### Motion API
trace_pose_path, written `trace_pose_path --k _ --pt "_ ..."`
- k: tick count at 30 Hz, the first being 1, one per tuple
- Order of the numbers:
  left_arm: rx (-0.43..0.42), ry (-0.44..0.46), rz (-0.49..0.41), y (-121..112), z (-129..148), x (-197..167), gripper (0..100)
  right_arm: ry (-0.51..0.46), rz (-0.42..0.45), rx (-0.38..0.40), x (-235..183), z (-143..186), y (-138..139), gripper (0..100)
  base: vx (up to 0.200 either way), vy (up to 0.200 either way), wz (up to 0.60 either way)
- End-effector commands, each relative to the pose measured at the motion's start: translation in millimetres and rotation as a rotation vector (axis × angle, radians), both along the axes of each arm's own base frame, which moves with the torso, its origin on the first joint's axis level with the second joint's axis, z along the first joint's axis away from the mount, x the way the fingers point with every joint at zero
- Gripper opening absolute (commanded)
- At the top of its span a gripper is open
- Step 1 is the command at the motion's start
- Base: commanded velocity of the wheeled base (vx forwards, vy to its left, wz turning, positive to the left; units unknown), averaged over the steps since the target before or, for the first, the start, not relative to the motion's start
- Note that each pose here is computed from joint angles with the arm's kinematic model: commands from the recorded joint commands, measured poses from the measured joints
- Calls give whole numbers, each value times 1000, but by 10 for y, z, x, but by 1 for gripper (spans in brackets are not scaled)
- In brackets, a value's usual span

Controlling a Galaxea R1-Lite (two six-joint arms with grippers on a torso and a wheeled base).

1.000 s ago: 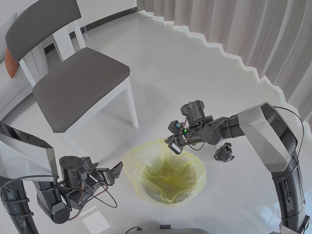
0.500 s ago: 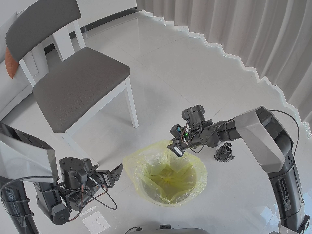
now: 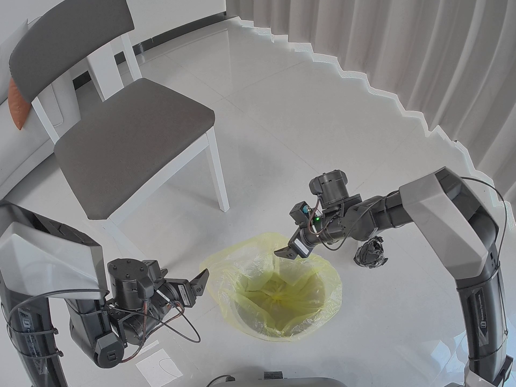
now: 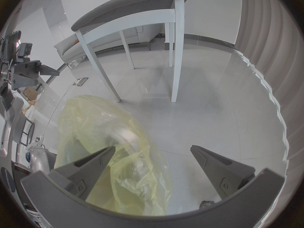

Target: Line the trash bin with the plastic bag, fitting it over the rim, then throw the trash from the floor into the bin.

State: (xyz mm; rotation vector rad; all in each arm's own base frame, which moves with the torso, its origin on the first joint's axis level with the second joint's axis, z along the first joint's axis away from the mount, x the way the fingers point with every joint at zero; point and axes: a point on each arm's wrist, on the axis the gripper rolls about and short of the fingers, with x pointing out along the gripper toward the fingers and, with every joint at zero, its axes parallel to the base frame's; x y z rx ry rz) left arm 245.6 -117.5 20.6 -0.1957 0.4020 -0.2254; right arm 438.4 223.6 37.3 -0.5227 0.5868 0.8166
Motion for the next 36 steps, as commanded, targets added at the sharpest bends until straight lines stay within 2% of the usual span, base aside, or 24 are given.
trace_pose_path --k 1,5,8,11,13,16,21,29,36 --pt "16 -26 -33 -57 -36 106 100 -26 -78 49 -251 478 -446 100 0 0 0" --pt "26 -15 -68 -97 -128 171 100 -25 -195 151 -467 698 -900 100 0 0 0" --pt "25 -6 -91 -113 -182 211 100 12 -288 226 -620 750 -1171 100 0 0 0" --pt "39 9 -118 -136 -270 245 100 44 -371 267 -746 719 -1377 100 0 0 0" --pt "59 17 -120 -143 -362 303 100 64 -398 273 -825 642 -1440 100 0 0 0" --pt "103 8 -112 -127 -530 471 100 76 -409 271 -951 493 -1488 100 0 0 0" --pt "136 17 -96 -84 -654 623 100 85 -406 264 -1125 274 -1503 100 0 0 0" --pt "142 44 -109 -134 -708 790 100 112 -403 251 -1272 92 -1508 100 0 0 0" --pt "147 47 -109 -189 -696 912 100 142 -358 239 -1389 -79 -1390 100 0 0 0"
